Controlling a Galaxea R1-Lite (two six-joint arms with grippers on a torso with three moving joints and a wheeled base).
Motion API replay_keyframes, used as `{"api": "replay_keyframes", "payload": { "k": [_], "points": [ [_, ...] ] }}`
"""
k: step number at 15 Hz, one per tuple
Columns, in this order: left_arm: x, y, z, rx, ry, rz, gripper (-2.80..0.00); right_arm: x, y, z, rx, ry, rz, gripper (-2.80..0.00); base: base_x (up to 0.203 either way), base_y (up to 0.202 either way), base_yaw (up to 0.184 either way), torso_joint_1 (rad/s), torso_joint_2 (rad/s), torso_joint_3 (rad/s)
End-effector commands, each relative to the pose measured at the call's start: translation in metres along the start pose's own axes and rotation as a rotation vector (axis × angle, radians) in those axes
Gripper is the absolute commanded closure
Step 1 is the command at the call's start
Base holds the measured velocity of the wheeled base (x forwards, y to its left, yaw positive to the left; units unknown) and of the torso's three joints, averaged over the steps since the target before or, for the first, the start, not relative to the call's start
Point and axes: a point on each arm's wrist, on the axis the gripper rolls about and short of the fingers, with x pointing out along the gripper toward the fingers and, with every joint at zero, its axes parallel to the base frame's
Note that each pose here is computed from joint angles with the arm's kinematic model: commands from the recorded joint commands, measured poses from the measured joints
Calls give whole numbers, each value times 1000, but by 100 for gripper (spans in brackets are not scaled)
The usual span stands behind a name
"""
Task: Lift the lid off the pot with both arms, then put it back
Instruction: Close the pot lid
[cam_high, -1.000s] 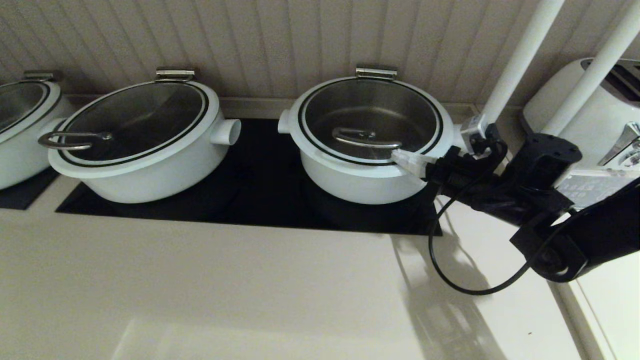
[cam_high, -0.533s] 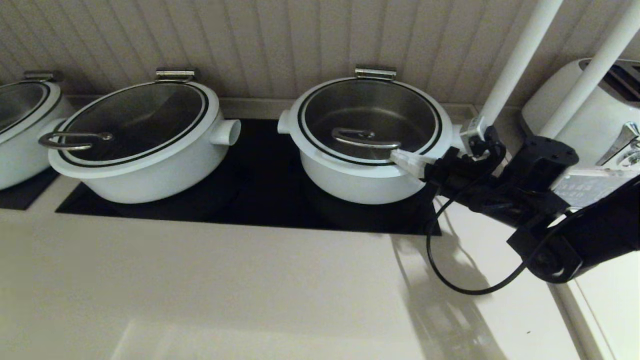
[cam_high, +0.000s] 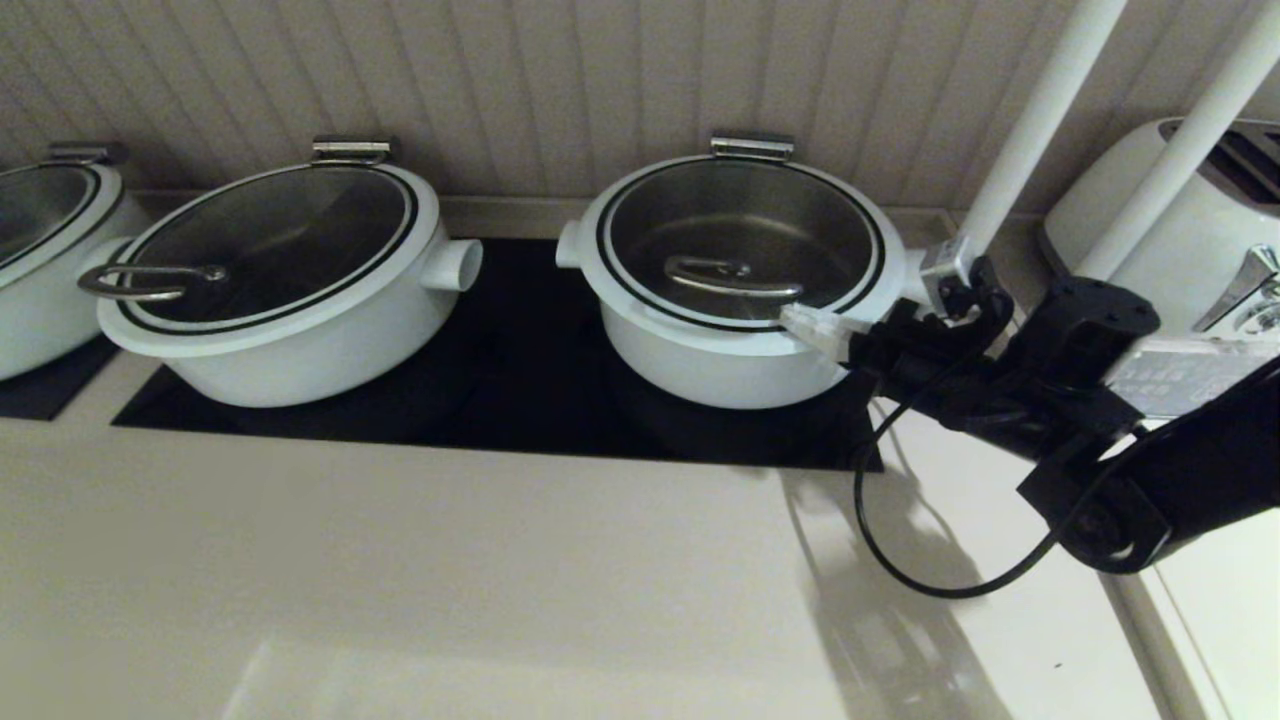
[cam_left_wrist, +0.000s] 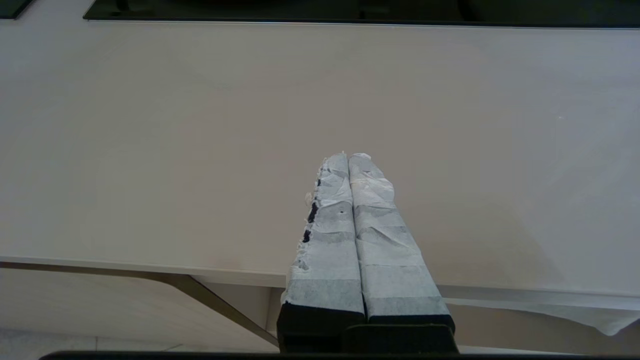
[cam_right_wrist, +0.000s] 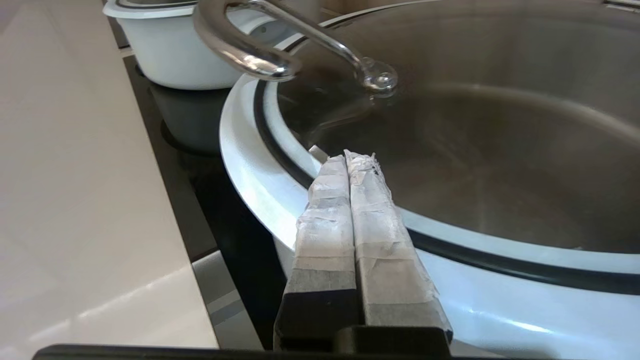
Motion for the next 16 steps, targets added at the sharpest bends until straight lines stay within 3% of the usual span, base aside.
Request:
{"api": "replay_keyframes", "payload": {
  "k": [1, 16],
  "points": [
    [0, 0, 0, 0, -1, -2, 0, -1, 1, 2, -5, -6, 3, 0, 0, 0, 0, 0, 0, 0],
    [0, 0, 0, 0, -1, 0, 0, -23, 13, 36, -35, -51, -10, 0, 0, 0, 0, 0, 0, 0]
  ]
}}
